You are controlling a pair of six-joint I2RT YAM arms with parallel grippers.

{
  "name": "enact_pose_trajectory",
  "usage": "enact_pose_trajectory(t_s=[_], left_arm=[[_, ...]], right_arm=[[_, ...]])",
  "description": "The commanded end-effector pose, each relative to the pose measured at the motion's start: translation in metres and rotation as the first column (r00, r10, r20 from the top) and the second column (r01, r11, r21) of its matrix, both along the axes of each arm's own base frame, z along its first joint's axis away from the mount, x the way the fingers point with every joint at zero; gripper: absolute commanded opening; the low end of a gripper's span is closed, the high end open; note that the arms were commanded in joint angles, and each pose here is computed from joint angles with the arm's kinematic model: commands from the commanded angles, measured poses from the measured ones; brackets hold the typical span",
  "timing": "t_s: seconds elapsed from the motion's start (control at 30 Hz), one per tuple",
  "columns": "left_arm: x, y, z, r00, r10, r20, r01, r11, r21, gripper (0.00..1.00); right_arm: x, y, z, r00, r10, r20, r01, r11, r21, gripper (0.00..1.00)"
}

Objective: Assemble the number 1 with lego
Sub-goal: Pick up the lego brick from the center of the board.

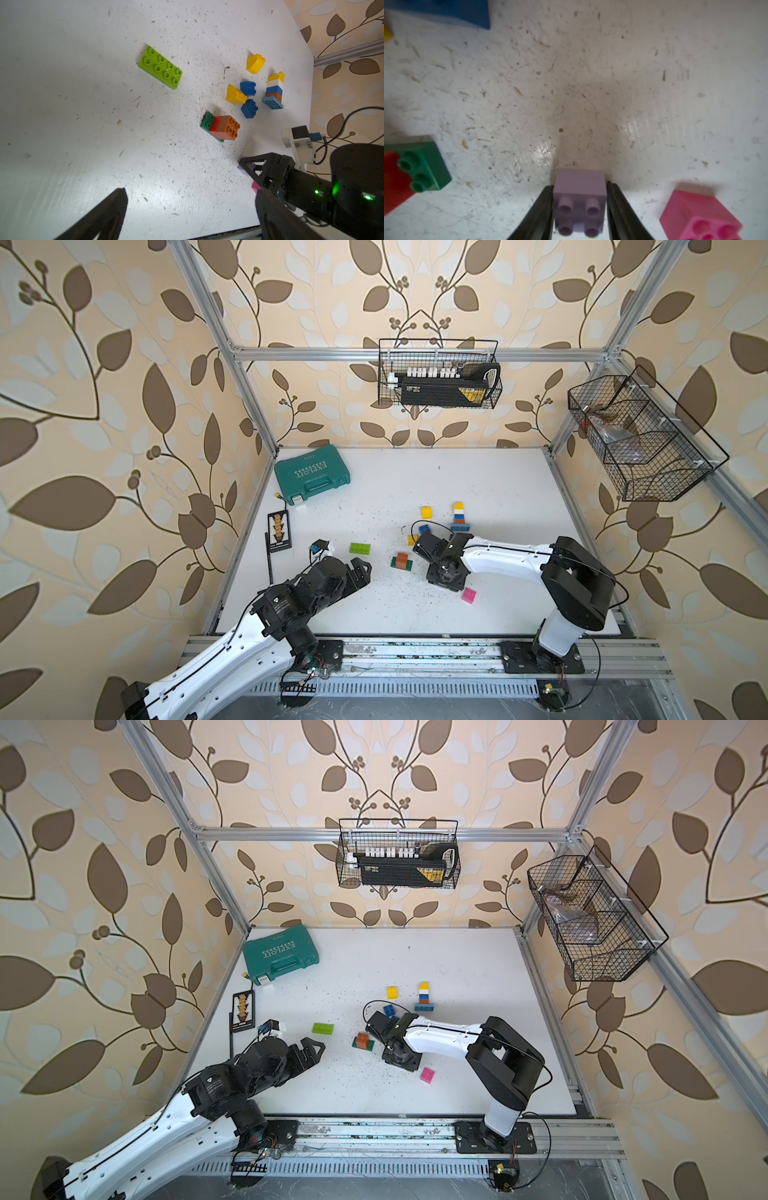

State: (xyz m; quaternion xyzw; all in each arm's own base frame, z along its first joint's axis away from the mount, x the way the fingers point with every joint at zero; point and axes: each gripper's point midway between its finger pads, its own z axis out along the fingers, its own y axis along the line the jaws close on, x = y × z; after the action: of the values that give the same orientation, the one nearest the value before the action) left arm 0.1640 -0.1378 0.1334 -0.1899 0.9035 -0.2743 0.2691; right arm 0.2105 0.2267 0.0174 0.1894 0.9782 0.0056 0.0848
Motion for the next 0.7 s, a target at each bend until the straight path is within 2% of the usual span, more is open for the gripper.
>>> enact_pose_trajectory(t_s=[0.0,0.13,0.23,0.67], left_arm=[[0.005,0.006,0.001,0.999,0.037,0.009,-0.037,0.999,0.019,0.99],[0.006,0.006,0.001,0.999,0.033,0.007,-0.034,0.999,0.025,0.99],[0.006,0.005,0.002,0.999,0.033,0.007,-0.033,0.999,0.022,0.99],[0.005,0.003,0.002,1.0,0.02,0.019,-0.02,1.0,0.007,0.99]], right_arm=[[0.002,0.003,0.002,1.0,0.002,0.002,-0.002,1.0,-0.002,0.35],[0.003,0.006,0.007,1.0,0.008,0.011,-0.008,1.0,0.008,0.24],[0.005,0.011,0.014,1.0,0.024,0.019,-0.024,1.0,0.019,0.2],[0.027,0.069,0.075,0.977,0.199,0.07,-0.197,0.98,-0.036,0.17]])
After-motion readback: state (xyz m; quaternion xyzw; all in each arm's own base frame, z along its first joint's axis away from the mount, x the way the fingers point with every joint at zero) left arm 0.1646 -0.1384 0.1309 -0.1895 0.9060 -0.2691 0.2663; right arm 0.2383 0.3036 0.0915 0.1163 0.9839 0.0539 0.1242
